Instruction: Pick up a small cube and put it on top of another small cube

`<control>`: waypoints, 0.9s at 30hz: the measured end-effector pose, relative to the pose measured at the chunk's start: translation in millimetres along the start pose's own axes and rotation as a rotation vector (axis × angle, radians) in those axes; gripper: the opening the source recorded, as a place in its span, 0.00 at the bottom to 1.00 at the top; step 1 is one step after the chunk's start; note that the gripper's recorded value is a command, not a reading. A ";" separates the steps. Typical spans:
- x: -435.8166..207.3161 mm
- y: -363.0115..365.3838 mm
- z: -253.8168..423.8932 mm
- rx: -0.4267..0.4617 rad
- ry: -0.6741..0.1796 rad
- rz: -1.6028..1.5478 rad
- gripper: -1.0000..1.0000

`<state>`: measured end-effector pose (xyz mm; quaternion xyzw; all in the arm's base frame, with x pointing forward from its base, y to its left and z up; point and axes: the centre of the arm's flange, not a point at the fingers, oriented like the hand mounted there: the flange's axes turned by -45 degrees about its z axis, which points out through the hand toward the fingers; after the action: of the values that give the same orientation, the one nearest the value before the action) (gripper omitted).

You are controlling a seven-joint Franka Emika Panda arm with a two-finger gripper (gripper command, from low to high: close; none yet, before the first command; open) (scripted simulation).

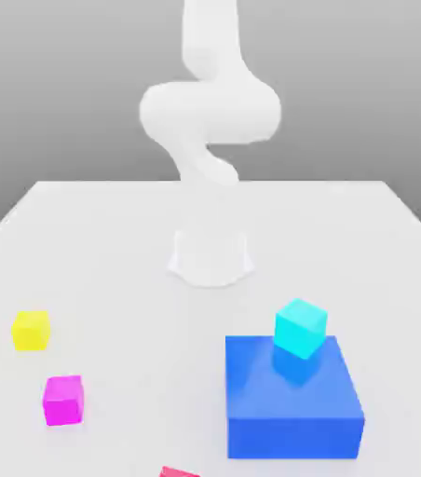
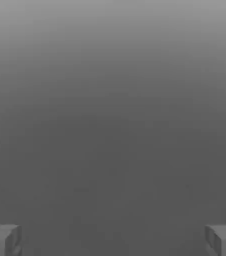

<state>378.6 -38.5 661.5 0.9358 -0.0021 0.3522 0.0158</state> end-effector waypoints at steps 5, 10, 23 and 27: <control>-51.5 85.1 115.4 -0.043 -0.180 -0.041 0.50; -139.2 161.2 196.9 -0.051 -0.351 -0.064 0.50; -424.8 256.5 277.0 0.048 -0.714 -0.066 0.50; -453.7 255.3 305.1 0.051 -0.720 -0.068 0.50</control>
<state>234.7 -306.4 140.3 0.9995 0.0324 -0.0007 0.0025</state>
